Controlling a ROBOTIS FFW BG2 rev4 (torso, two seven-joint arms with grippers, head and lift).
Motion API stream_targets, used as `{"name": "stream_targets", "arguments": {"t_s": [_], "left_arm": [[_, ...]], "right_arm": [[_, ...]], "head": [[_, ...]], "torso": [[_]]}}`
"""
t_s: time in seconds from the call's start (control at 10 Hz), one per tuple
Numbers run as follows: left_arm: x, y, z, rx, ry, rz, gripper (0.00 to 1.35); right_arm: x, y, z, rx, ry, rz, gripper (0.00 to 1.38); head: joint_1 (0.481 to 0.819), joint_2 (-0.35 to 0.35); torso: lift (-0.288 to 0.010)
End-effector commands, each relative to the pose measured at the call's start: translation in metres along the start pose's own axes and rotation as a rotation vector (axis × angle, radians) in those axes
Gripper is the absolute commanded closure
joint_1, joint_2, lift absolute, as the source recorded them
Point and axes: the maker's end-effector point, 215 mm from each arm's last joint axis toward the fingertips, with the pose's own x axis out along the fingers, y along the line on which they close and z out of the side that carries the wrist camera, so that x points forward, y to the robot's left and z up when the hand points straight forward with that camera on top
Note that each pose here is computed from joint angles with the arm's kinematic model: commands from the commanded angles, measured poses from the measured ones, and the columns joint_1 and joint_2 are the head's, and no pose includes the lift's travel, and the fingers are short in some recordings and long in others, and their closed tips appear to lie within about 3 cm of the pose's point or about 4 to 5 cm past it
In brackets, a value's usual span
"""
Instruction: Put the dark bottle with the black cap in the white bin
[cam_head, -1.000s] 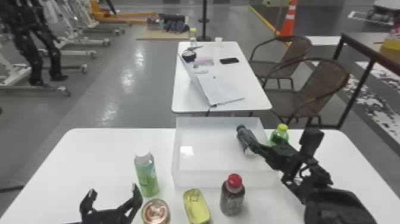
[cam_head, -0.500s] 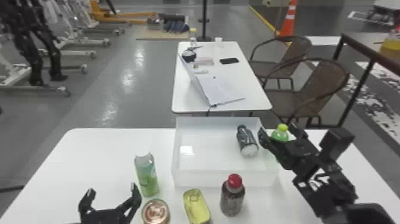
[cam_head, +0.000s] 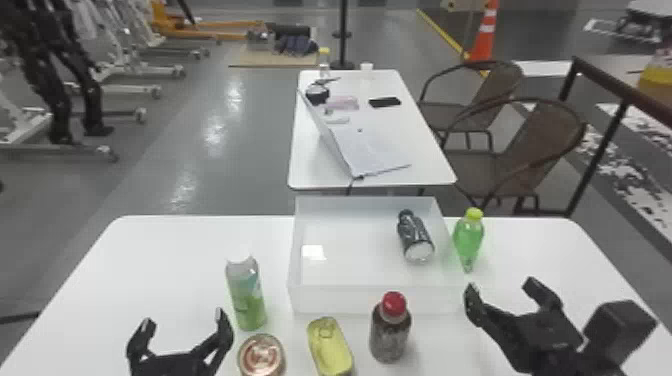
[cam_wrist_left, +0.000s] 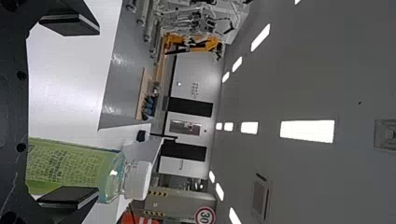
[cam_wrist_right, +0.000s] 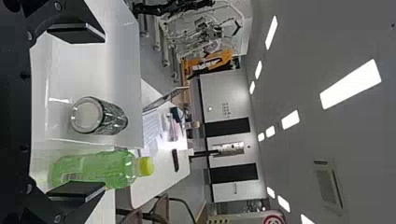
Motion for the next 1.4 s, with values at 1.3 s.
{"name": "stream_targets", "arguments": {"t_s": [1.3], "left_arm": [[-0.008,-0.006,-0.022,0.063,0.123,-0.035,0.10]], "right_arm": [[-0.042,0.012,-0.045,-0.109,0.143,0.003,0.18]], "head": [[0.549,0.000]], "torso": [[-0.100]]}}
